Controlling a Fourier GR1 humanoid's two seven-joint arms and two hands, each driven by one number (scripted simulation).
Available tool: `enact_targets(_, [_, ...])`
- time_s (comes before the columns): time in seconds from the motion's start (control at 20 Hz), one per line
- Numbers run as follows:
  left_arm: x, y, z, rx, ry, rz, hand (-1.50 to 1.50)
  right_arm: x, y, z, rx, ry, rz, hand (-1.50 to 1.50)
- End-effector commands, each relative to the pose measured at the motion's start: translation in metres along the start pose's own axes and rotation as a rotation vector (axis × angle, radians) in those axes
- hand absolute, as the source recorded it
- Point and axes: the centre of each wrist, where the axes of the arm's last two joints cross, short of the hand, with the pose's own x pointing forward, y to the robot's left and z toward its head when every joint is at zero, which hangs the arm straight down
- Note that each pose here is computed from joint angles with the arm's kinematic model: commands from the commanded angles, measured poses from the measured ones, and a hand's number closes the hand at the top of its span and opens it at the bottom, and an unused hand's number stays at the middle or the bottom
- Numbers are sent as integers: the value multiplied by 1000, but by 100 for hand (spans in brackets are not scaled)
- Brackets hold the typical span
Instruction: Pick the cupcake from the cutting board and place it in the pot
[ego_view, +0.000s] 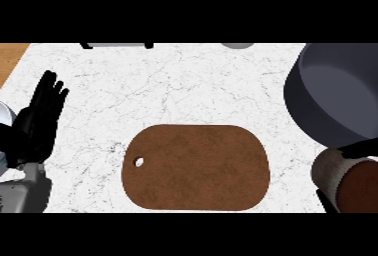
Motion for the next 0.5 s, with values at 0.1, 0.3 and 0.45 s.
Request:
enact_targets(0.1, [2,-11,10,-10,-4,13,0,-28,-36,-24,-54,57,-98,150])
enact_targets(0.3, [18,-14,-1,-26,4,6,0,-84,-35,-52,-86,110,-82,150])
enact_targets(0.45, [-18,-5,7,-31,-4,-4,0,-95,-57,-51,-67,138,-166,150])
